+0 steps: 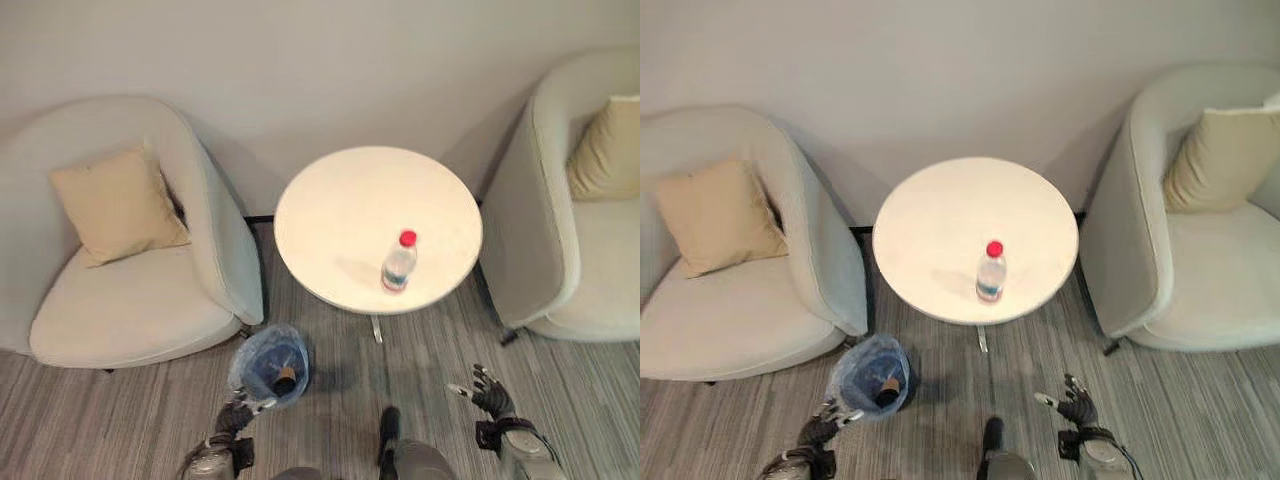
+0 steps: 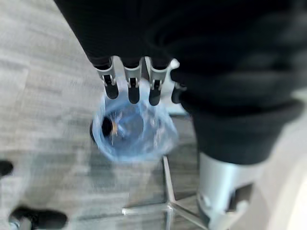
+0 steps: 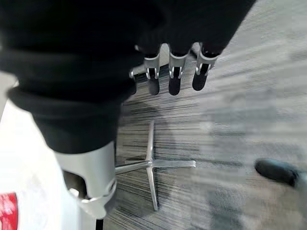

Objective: Gather garbage on tea table into small bin, then transfer packed bag to large trash can.

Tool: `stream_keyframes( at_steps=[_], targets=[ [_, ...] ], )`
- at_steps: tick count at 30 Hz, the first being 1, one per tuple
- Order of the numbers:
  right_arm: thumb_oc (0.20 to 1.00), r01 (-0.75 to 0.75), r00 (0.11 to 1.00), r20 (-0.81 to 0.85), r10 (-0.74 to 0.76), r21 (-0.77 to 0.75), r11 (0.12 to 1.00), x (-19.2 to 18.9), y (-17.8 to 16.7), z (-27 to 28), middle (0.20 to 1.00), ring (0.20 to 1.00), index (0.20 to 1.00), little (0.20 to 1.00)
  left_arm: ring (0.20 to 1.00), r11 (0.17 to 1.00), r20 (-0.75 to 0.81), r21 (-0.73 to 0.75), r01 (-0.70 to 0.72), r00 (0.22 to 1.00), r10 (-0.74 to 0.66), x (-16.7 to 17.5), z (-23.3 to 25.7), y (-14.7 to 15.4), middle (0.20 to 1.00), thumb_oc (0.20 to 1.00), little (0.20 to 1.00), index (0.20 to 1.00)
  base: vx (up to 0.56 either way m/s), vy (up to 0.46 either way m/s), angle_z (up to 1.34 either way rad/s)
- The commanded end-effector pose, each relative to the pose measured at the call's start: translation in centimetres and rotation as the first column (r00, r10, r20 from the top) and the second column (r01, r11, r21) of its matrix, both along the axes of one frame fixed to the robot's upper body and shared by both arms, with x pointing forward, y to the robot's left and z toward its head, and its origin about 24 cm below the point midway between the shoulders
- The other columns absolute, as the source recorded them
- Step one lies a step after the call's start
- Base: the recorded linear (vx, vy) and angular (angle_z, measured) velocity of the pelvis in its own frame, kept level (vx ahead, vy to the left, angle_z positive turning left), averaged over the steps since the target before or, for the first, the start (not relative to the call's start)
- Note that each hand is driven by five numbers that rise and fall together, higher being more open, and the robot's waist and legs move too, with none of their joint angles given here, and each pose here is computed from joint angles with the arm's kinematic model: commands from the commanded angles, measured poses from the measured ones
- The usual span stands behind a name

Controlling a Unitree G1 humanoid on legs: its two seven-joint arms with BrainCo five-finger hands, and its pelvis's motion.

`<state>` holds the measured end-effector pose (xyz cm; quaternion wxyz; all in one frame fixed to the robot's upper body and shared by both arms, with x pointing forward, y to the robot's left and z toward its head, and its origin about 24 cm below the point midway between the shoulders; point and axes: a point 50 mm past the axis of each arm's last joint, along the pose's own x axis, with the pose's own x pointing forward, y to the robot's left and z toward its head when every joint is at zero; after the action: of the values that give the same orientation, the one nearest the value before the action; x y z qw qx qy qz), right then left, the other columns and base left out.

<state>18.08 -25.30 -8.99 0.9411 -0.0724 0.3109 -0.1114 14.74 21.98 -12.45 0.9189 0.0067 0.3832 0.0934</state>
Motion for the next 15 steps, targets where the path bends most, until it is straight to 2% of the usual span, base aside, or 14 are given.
stream_keyframes(
  at_steps=[1,6,11,15],
  targets=[
    [1.000,-0.029,0.990,0.132,0.038,-0.067,0.997,2.5,-0.9,2.6,1.000,1.000,1.000,1.000,1.000,0.998,0.111,0.066,0.011,0.994,-0.019,3.1,2.0,1.8,1.000,1.000,1.000,1.000,0.15,-0.028,-0.42],
    [1.000,-0.066,0.984,0.159,0.080,-0.092,0.994,3.1,-0.6,3.3,1.000,1.000,1.000,1.000,1.000,0.997,0.110,0.076,0.020,0.993,-0.029,3.0,2.1,1.8,1.000,1.000,1.000,1.000,0.09,0.044,-0.19],
    [1.000,-0.107,0.974,0.185,0.129,-0.124,0.987,3.4,-0.2,4.0,1.000,1.000,1.000,1.000,1.000,0.996,0.078,0.084,0.015,0.997,-0.022,1.9,1.6,2.3,1.000,1.000,1.000,1.000,0.11,0.081,-0.68],
    [1.000,-0.186,0.941,0.245,0.233,-0.199,0.962,4.2,0.1,6.0,1.000,1.000,1.000,1.000,1.000,0.995,0.073,0.103,0.012,0.997,-0.020,1.4,1.7,3.0,1.000,1.000,1.000,1.000,0.08,0.067,-0.09]
  ],
)
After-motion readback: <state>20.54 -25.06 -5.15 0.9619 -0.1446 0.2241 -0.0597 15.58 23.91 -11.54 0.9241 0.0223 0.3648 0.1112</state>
